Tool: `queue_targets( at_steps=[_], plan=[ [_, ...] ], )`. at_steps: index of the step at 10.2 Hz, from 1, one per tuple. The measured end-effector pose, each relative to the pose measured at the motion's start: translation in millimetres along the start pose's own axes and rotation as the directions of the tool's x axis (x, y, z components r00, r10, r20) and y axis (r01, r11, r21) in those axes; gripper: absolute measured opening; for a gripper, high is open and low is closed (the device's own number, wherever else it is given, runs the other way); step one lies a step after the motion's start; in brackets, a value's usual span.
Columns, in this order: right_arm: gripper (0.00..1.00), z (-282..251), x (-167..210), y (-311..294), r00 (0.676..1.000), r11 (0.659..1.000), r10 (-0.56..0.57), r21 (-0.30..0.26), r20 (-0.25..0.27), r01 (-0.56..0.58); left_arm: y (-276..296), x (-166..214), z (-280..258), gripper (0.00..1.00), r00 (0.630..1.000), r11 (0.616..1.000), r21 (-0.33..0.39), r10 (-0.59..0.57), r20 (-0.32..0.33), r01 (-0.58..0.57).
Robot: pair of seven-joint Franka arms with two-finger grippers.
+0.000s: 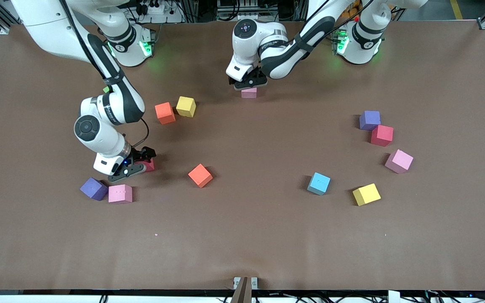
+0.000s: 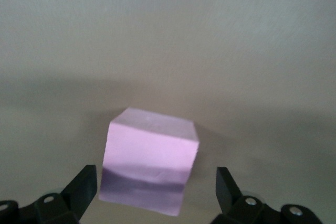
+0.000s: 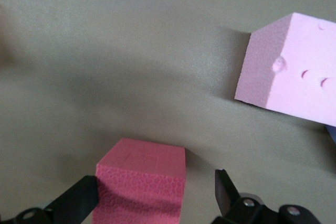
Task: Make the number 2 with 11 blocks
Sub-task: 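Set down the pink cube with the left gripper while the right gripper grasps red, then grasp the cyan cube with the left gripper while the right gripper carries red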
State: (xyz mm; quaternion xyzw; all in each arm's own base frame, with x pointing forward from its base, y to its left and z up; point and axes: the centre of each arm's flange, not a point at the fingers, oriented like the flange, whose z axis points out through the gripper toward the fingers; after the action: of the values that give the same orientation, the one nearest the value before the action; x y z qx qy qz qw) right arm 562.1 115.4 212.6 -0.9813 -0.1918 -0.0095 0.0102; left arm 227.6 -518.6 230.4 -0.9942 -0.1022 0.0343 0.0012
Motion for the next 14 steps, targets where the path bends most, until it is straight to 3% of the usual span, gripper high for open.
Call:
queue_targets(
  at_steps=[3,5,8,14],
  plan=[
    [1.0,-18.1,10.0,1.1,0.999,1.0,0.002,0.006,0.04,-0.003,10.1,50.5,-57.8,1.0,0.987,0.991,0.0,-0.132,-0.089,0.132],
    [1.0,-20.7,11.7,2.1,0.999,1.0,0.012,0.007,0.049,-0.012,-5.7,127.5,-82.4,1.0,0.956,0.962,-0.037,-0.274,-0.103,0.272],
    [1.0,-12.3,6.2,3.1,0.995,0.995,0.076,0.054,0.06,-0.079,-69.8,257.2,-94.4,1.0,0.862,0.865,-0.073,-0.501,-0.079,0.496],
    [0.93,17.2,-8.1,2.7,0.989,0.99,0.118,0.065,0.084,-0.123,-171.3,361.5,-59.3,1.0,0.68,0.682,-0.015,-0.73,-0.063,0.731]
  ],
)
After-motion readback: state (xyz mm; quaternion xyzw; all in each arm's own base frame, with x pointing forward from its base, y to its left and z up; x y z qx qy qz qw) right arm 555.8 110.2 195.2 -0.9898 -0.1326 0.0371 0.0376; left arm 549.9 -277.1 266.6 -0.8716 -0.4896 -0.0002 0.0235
